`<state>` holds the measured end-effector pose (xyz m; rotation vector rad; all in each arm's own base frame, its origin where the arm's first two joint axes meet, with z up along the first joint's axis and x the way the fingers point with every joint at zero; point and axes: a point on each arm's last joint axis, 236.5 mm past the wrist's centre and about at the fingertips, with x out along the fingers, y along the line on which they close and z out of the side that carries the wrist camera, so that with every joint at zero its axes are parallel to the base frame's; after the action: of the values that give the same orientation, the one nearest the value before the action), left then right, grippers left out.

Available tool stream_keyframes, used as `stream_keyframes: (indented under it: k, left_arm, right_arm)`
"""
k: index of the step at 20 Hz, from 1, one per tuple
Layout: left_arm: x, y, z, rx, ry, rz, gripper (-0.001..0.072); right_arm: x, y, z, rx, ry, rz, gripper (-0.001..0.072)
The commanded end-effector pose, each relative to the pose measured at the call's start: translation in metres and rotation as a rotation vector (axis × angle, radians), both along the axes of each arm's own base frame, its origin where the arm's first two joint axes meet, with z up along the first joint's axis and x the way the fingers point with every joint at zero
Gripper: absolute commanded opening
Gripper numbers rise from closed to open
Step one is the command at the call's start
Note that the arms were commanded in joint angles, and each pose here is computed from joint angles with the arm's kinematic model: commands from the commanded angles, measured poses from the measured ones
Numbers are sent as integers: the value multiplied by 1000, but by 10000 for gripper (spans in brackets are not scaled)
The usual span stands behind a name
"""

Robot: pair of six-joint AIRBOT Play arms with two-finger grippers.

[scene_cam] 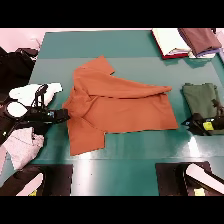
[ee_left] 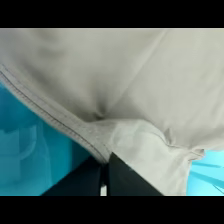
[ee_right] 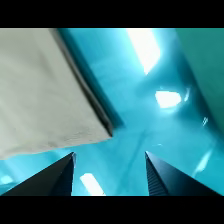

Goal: Fold the shirts.

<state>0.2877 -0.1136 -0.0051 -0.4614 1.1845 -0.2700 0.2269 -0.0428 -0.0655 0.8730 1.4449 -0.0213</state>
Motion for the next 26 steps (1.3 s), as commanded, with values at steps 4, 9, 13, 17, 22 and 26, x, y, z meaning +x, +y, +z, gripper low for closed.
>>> stream_keyframes:
  k: [4, 9, 13, 17, 22, 26]
  left_arm:
    - [2, 0, 3, 0, -9, -1, 24]
    - [10, -3, 25, -4, -49, -19, 23]
    - [41, -6, 178, -15, -427, -37, 23]
    - [-6, 4, 413, 27, -1003, -38, 23]
    - [-131, 24, 591, 73, -1510, 32, 22]
    - [-157, 36, 619, 110, -1614, 81, 22]
  right_arm:
    - [28, 47, -32, 91, -15, 28, 428]
    - [65, 80, 4, 9, -171, 214, 20]
    - [116, 81, 139, -139, -533, 305, 20]
    - [122, 68, 347, -407, -1026, 279, 20]
    - [50, 56, 522, -727, -1394, 167, 20]
    - [24, 46, 556, -859, -1410, 127, 20]
